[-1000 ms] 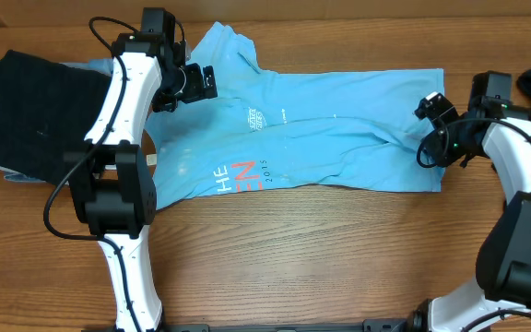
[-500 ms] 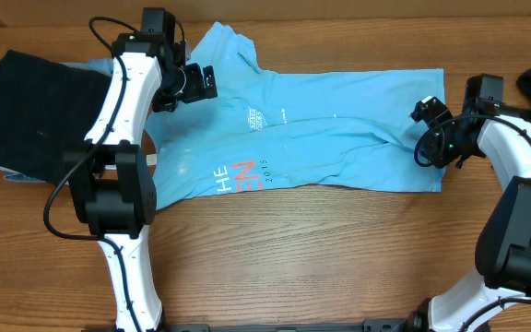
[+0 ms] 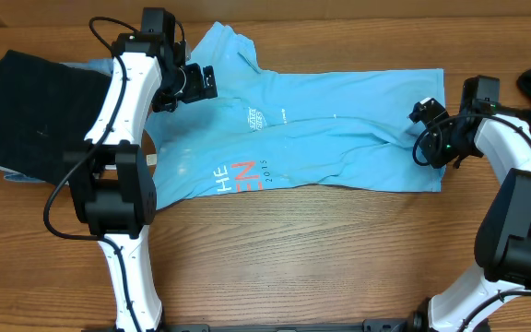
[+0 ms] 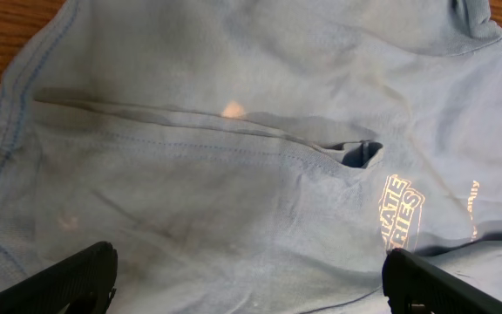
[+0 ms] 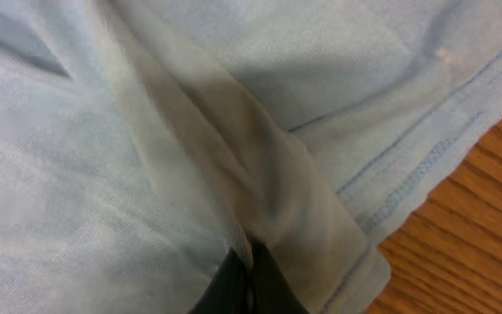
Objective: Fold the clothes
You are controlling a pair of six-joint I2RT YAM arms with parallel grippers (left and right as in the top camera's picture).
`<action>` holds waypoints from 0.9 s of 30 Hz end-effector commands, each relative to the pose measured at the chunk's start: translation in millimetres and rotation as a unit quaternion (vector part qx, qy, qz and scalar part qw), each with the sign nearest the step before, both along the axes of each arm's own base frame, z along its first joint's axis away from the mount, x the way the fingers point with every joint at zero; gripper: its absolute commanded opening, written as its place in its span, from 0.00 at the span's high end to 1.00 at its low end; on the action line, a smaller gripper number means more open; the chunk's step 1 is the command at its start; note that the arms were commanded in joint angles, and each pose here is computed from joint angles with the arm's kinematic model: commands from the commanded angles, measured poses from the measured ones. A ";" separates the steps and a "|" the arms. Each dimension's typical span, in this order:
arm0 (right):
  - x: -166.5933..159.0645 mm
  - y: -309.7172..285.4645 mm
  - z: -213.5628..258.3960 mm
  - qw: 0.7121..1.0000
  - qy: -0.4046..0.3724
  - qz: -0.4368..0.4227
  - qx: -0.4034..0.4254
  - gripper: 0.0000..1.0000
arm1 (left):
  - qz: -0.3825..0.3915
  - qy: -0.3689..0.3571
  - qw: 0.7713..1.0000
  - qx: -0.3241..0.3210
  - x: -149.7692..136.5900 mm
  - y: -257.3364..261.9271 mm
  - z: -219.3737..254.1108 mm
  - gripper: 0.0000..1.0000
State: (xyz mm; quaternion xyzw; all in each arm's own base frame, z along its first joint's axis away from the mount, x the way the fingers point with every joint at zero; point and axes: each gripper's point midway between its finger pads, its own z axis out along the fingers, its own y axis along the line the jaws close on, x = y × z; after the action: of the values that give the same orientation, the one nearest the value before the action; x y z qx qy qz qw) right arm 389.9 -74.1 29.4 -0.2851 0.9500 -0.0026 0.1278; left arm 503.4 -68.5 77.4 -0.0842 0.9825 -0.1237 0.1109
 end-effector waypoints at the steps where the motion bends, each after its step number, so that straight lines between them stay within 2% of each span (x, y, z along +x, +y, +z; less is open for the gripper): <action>1: 20.1 -7.1 18.3 0.999 -0.031 -0.010 -0.020 0.96 | 0.002 -0.011 1.000 -0.010 2.3 -3.4 11.9 0.00; 10: 54.2 -9.0 26.8 0.994 -0.097 -0.001 -0.044 0.96 | 0.002 -0.011 1.000 -0.010 2.3 -3.4 11.9 0.00; 14: 61.2 -10.6 8.8 0.994 -0.095 0.014 -0.050 0.96 | 0.002 -0.011 1.000 -0.010 2.3 -3.4 11.9 0.00; 15: 62.9 -10.5 5.2 0.994 -0.095 0.014 -0.049 0.93 | 0.002 -0.011 1.000 -0.010 2.4 -3.4 11.9 0.00; 16: 65.5 -10.8 0.4 0.994 -0.096 0.012 -0.049 0.83 | 0.002 -0.011 1.000 -0.010 2.3 -3.4 11.9 0.00; 18: 72.2 -14.7 -4.8 0.993 -0.104 -0.016 -0.049 0.51 | 0.002 -0.011 1.000 -0.010 2.3 -3.4 11.9 0.00; 20: 85.6 -29.3 -0.7 0.985 -0.131 -0.093 -0.060 0.33 | 0.002 -0.011 1.000 -0.010 2.3 -3.4 11.9 0.00; 21: 92.1 -37.3 4.3 0.978 -0.149 -0.130 -0.067 0.28 | 0.002 -0.011 1.000 -0.010 2.3 -3.4 11.9 0.00; 24: 102.5 -56.1 27.2 0.951 -0.194 -0.224 -0.084 0.23 | 0.002 -0.011 1.000 -0.010 2.3 -3.4 11.9 0.00; 27: 106.0 -53.4 59.0 0.936 -0.229 -0.259 -0.065 0.20 | 0.002 -0.011 1.000 -0.010 2.3 -3.4 11.9 0.00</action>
State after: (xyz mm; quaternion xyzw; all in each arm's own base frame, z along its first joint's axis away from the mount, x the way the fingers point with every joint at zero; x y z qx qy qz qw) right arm 485.6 -121.5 35.8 -0.1180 0.9470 -0.1453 0.2610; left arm 503.3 -68.5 77.3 -0.0843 0.9825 -0.1237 0.1107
